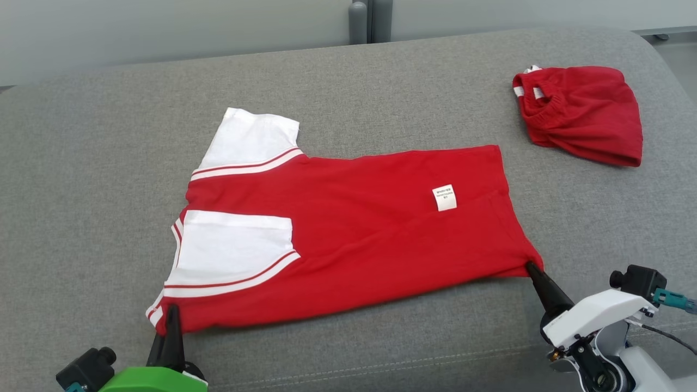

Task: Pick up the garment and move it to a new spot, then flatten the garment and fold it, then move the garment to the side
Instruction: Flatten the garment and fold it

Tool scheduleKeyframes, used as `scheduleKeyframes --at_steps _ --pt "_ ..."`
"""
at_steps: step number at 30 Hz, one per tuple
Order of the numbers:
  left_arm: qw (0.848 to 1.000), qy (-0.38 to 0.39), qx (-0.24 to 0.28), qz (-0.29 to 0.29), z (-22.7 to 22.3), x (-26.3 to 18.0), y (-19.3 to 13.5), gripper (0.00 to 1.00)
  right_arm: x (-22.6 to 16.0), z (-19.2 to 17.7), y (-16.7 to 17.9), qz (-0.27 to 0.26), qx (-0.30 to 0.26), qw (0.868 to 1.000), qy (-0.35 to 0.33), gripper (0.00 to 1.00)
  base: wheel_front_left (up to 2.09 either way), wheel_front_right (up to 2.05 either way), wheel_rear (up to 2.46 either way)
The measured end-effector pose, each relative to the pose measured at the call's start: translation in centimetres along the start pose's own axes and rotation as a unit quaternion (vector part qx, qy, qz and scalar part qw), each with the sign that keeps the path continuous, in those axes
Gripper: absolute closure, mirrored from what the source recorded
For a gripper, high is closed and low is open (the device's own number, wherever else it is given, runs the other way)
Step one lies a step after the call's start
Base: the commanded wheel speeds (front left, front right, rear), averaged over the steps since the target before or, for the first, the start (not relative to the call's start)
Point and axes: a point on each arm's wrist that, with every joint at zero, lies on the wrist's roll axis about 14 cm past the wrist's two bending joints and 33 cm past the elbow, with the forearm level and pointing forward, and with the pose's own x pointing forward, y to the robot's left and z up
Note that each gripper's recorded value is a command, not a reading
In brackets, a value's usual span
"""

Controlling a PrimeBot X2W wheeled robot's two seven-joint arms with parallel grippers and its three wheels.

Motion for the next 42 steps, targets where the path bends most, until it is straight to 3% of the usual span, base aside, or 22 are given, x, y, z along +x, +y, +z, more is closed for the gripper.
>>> scheduleKeyframes --at_steps 5,6,9,10,11,12,25,35,42 --pt "1.0 0.018 0.012 0.014 -1.0 -0.2 0.6 1.0 -0.3 -0.6 -0.1 -0.003 -0.003 1.0 0.011 1.0 0.0 0.0 0.0" --pt "1.0 0.021 0.015 0.016 -1.2 -0.3 0.7 1.0 -0.3 -0.8 -0.1 -0.003 -0.008 1.0 0.014 0.92 0.0 0.0 0.0" --pt "0.999 0.032 0.024 0.021 -1.7 -0.3 0.9 0.63 -0.4 -1.0 -0.2 -0.006 -0.015 1.0 0.02 0.54 0.0 0.0 0.0" --pt "0.999 0.033 0.026 0.022 -1.8 -0.3 0.9 0.46 -0.4 -1.0 -0.2 -0.005 -0.02 1.0 0.021 0.31 0.0 0.0 0.0" --pt "0.999 0.039 0.028 0.023 -2.0 -0.3 1.0 0.0 -0.4 -1.0 -0.3 -0.007 -0.028 0.999 0.023 0.04 0.0 0.0 0.0" --pt "0.998 0.044 0.028 0.024 -2.2 -0.4 1.1 0.0 -0.4 -1.0 -0.5 -0.011 -0.038 0.999 0.025 0.0 0.0 0.0 0.0" --pt "0.993 0.025 0.115 0.025 0.8 0.3 2.6 0.0 -0.5 2.1 -2.1 -0.033 -0.109 0.993 0.001 0.0 0.0 0.0 0.0" --pt "0.975 -0.023 0.199 -0.101 4.9 5.4 -5.9 0.0 1.8 7.1 1.6 0.016 -0.202 0.978 -0.04 0.0 0.0 0.0 0.0" --pt "0.966 -0.003 0.222 -0.134 5.3 9.0 -9.6 0.0 3.9 8.2 4.3 0.047 -0.243 0.969 -0.029 0.0 0.0 0.0 0.0"
